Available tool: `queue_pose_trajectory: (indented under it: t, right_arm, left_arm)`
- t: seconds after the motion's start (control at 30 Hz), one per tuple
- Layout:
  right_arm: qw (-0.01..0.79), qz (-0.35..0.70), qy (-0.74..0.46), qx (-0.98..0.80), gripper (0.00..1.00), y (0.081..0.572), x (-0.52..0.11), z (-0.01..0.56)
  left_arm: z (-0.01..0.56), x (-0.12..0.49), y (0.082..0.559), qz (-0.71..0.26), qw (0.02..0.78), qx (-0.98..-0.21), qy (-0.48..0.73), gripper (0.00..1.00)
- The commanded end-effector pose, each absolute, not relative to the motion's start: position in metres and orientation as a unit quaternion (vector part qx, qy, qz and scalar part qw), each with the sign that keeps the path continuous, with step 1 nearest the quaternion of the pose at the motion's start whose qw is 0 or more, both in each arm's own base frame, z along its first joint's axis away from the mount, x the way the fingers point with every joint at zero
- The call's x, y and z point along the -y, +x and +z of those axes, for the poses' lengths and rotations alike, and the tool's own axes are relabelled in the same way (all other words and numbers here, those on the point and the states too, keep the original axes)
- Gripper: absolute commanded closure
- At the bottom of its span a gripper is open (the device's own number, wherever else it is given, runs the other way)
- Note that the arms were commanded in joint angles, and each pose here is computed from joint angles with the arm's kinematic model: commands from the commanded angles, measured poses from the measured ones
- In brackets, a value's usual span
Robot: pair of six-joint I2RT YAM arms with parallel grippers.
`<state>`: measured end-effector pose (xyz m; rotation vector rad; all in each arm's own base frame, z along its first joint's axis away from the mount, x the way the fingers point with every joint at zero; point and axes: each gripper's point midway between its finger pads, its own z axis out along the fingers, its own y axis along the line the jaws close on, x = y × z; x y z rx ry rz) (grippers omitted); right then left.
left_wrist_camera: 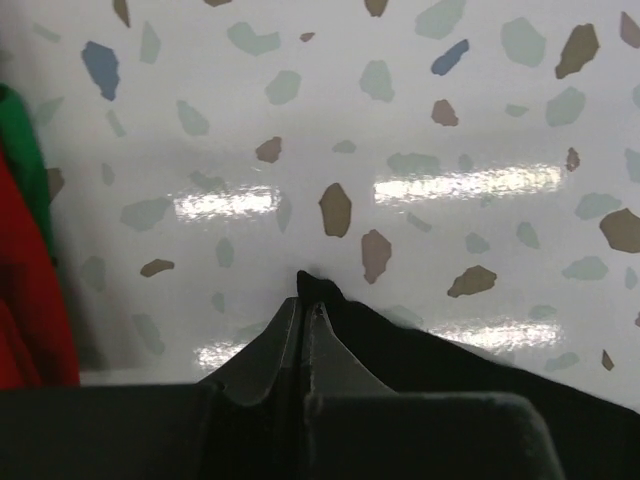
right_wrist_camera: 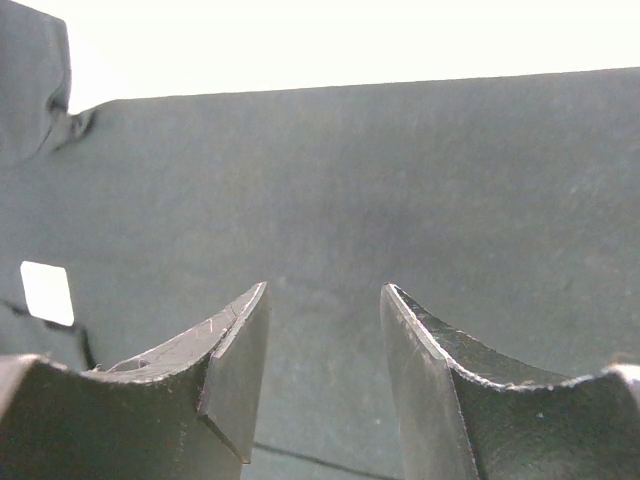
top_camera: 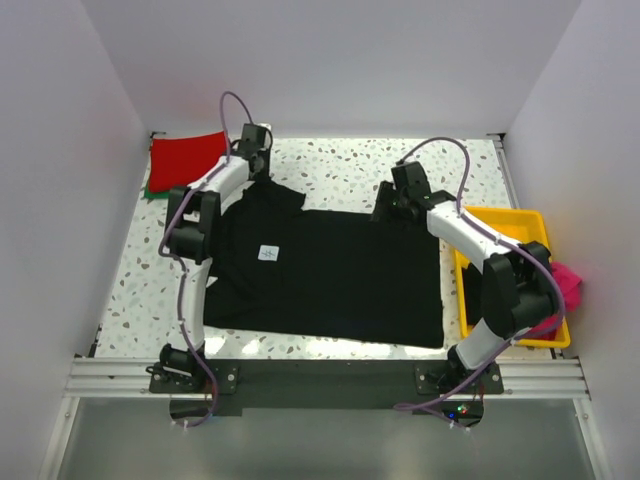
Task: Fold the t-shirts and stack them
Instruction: Fold the tshirt
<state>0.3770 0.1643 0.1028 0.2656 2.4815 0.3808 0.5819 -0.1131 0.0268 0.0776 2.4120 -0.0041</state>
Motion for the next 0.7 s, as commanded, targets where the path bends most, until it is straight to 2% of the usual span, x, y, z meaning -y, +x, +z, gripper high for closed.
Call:
queue_pose_trajectory:
  t: [0.0,0.2,0.37,0.67]
  right_arm:
    - [0.331,0.115,0.107,-0.931,0.48,0.397,-0.155,0.112]
    - [0.321,0.104,0.129,-0.932,0.49,0.419,-0.141,0.099]
    - [0.320,0.087,0.137,-0.933,0.49,0.444,-0.129,0.091]
    - [0.299,0.056,0.205,-0.930,0.49,0.469,-0.069,0.067]
  left_arm:
    - [0.093,0.074,0.605,0.041,0.435,-0.900,-0.003,1.00]
    - [0.126,0.073,0.624,0.014,0.481,-0.877,-0.006,1.00]
    - [0.128,0.083,0.635,-0.010,0.490,-0.872,0.007,1.00]
    - [0.136,0.109,0.639,-0.084,0.506,-0.858,0.021,1.00]
